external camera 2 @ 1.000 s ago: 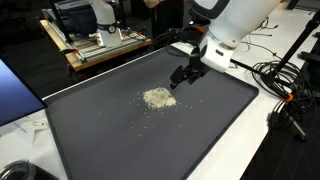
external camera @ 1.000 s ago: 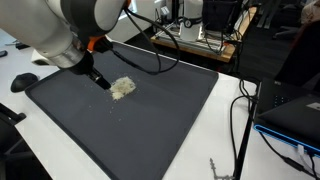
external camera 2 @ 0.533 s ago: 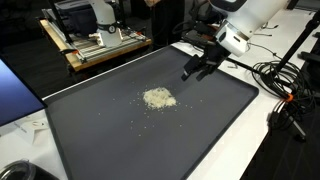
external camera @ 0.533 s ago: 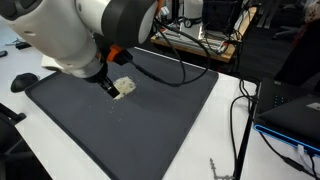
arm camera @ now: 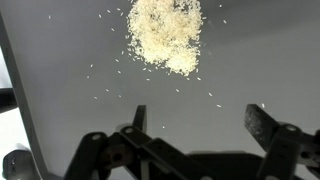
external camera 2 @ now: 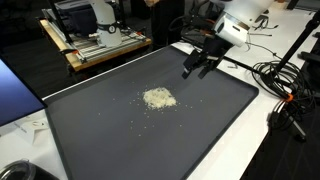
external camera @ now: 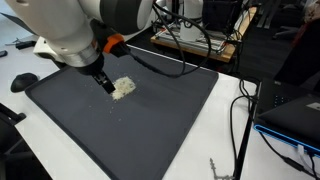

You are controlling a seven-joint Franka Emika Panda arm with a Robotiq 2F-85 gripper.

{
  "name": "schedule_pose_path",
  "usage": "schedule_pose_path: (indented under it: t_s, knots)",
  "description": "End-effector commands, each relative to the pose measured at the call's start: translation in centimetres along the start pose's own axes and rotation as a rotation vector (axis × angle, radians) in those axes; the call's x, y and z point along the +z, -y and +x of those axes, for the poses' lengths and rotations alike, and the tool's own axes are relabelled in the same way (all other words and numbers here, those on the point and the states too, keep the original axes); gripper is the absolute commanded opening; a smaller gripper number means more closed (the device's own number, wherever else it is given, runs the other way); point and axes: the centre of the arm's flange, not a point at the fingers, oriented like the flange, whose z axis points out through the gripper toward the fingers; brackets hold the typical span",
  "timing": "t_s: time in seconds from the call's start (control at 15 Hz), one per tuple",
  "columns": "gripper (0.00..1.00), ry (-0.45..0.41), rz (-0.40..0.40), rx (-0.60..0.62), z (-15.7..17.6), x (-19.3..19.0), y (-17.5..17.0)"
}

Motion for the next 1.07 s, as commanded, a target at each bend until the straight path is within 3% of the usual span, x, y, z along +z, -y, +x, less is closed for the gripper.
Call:
schedule_pose_path:
  t_s: [0.0,0.27,0.6,1.0]
  knots:
    - [1.0,-0.006,0.044,-0.015,-7.1,1.1,-3.3]
    - [1.0,0.004,0.075,-0.01,-8.8,1.1,-4.6]
    - [1.0,-0.043,0.149,-0.002,-11.5,0.9,-6.0]
    - [1.0,-0.004,0.316,0.09,-15.2,4.7,-7.8]
